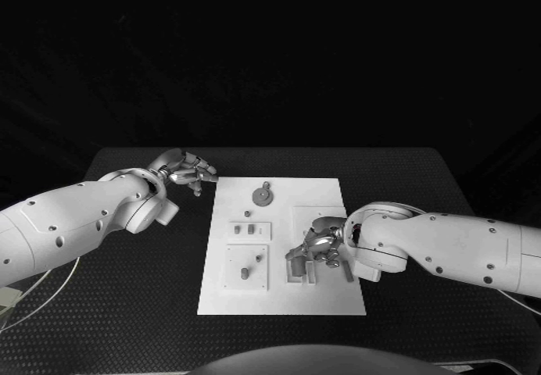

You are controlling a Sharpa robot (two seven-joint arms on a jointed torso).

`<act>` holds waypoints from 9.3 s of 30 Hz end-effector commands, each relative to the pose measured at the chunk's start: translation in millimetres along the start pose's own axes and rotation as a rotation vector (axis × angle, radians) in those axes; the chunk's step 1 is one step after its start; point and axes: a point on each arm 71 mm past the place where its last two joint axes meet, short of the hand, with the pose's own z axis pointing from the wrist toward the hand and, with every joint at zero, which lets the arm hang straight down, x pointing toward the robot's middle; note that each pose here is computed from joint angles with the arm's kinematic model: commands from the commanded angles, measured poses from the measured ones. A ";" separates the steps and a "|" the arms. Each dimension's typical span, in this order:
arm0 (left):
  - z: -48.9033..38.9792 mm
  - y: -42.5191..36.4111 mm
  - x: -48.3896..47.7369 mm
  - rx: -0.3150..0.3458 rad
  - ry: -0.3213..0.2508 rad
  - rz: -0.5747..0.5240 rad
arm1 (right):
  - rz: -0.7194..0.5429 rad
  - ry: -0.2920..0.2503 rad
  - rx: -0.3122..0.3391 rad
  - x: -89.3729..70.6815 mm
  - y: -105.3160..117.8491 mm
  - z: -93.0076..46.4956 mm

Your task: Assemble the parts on the task board

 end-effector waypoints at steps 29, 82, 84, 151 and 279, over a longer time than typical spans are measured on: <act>-0.8 -0.3 0.3 0.001 0.012 -0.004 | -0.025 0.031 0.028 7.6 -6.8 8.1; -1.6 0.6 -1.0 -0.002 0.010 -0.002 | -0.030 0.044 0.021 10.6 -6.7 10.5; -1.6 0.6 -1.0 -0.002 0.010 -0.002 | -0.032 0.046 0.021 10.8 -6.8 10.5; -1.8 0.4 -0.6 -0.002 0.011 -0.002 | -0.180 0.001 0.211 -57.2 -66.4 -43.1; -2.7 1.8 -1.0 -0.010 0.021 0.008 | 0.044 0.012 0.100 10.3 -36.4 2.4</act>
